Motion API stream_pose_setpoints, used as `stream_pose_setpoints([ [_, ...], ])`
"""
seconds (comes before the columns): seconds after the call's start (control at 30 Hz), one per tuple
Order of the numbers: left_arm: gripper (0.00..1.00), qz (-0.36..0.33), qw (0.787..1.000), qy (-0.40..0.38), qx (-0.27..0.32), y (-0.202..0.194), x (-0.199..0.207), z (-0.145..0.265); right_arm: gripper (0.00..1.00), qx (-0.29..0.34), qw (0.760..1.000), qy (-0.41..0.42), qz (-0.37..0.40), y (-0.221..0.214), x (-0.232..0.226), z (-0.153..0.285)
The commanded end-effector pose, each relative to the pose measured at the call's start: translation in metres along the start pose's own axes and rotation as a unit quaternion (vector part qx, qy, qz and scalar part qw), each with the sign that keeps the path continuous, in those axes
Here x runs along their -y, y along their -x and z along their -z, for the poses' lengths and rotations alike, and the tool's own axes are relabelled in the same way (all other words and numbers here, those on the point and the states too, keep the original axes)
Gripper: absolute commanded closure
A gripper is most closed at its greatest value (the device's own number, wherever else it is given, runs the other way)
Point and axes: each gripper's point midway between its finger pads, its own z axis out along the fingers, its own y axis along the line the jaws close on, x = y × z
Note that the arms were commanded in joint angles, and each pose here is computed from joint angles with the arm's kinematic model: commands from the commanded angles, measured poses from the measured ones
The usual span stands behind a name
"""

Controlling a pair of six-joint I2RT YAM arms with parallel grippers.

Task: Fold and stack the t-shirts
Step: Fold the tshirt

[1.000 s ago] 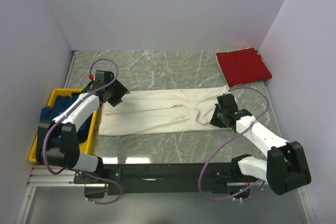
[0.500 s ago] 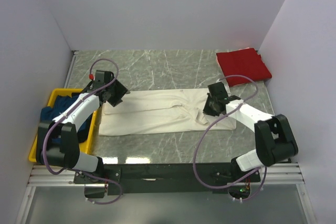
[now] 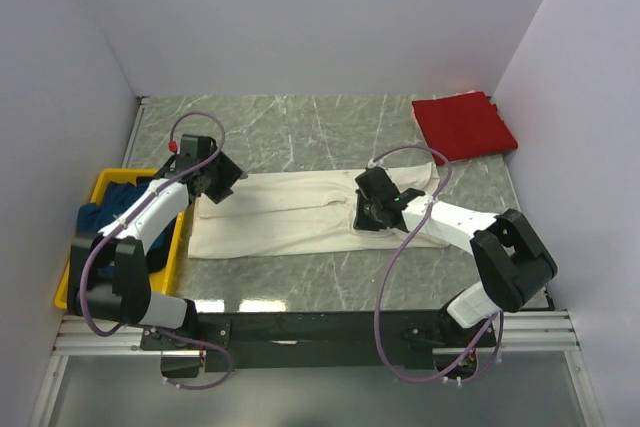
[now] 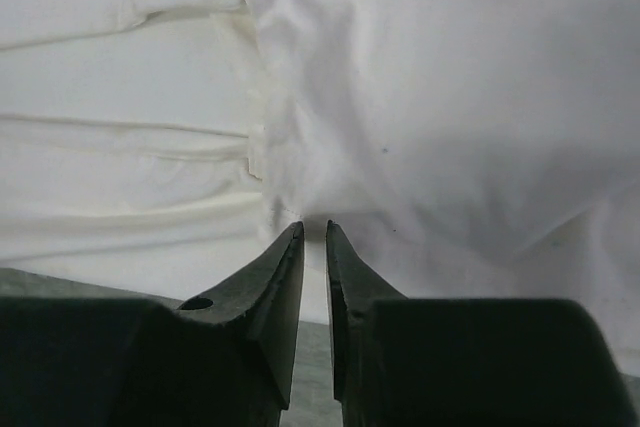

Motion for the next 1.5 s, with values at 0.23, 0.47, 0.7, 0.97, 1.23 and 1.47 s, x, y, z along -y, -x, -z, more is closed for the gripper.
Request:
stream_pose_setpoints([
  [0.23,0.37,-0.014,0.999,-0.027,0.011,0.005,0.012,0.012,0.71,0.076,0.995,-0.037,-0.047,0.050,0.024,0.034],
  [0.47,0.37,-0.015,0.999,-0.036,0.007,0.005,0.016,0.012,0.69,0.047,0.990,-0.069,-0.114,0.037,0.080,0.017],
  [0.7,0.37,-0.016,0.999,-0.032,0.004,0.001,0.011,0.010,0.70,0.000,0.985,-0.080,-0.154,-0.013,0.101,0.004],
  [0.97,0.37,-0.023,0.999,-0.031,-0.004,-0.002,0.011,0.011,0.70,0.037,0.982,-0.072,-0.173,0.006,0.098,0.036],
  [1.23,0.37,-0.049,0.999,0.001,-0.011,-0.036,-0.004,0.011,0.53,0.097,0.982,-0.021,-0.162,0.068,0.064,0.061],
  [1.47,0.44,-0.095,0.994,0.055,0.007,-0.071,-0.025,0.009,0.53,0.066,0.983,-0.035,-0.171,0.080,0.062,0.018],
])
